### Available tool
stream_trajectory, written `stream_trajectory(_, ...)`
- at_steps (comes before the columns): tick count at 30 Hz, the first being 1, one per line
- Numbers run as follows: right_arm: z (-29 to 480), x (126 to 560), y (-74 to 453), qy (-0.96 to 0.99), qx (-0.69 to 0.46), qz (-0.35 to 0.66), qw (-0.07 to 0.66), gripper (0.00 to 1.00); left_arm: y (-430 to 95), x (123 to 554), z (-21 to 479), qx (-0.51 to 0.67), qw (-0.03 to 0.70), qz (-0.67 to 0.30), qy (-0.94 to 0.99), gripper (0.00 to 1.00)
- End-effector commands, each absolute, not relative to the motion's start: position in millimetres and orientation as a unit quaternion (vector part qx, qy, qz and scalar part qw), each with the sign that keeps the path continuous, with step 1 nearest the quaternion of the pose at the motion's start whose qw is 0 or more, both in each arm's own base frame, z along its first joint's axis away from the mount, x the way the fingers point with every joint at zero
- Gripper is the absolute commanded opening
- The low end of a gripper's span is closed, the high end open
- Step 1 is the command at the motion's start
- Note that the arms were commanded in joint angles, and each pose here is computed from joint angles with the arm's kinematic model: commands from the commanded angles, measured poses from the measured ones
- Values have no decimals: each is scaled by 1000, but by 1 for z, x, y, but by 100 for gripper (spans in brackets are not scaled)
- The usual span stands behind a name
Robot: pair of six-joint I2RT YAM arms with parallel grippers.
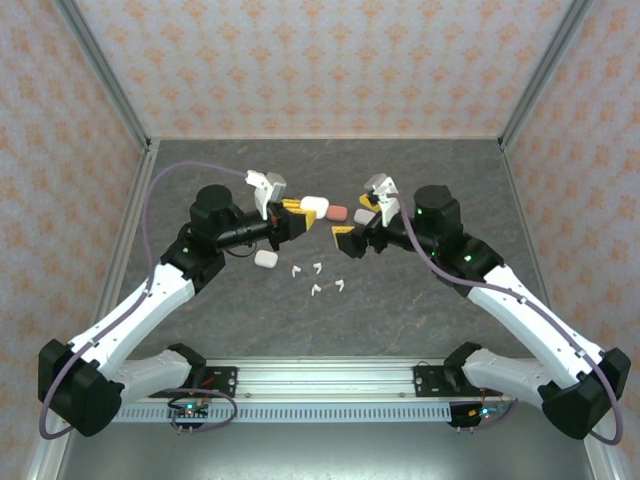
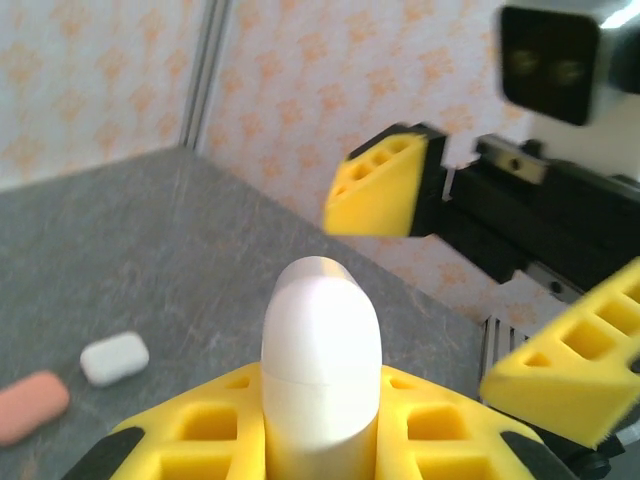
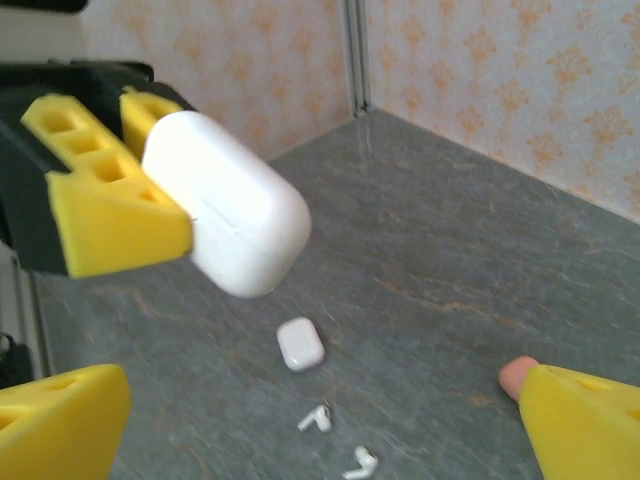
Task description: Insert wireless bluetooth earbuds into charging case
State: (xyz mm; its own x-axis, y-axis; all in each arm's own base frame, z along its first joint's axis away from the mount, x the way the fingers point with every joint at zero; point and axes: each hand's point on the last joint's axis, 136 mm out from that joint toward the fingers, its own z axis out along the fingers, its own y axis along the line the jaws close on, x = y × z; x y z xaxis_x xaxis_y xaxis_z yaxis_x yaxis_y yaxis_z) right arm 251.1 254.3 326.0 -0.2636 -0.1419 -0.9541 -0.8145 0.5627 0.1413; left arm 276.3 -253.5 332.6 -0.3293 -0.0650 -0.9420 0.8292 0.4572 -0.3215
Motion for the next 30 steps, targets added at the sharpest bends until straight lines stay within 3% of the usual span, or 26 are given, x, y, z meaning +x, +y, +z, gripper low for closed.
stream_trajectory(1,365,242,262,672,-308,402,540,99,-257,268,370,323,592,-414,612,0)
stream_trajectory(15,381,266,262,685,-284,382,552,79,-276,253,379,373,592,-407,587,0)
stream_trajectory(30,392,278,254,694,-286,358,555,76,-277,254,369,377,586,-400,595,0)
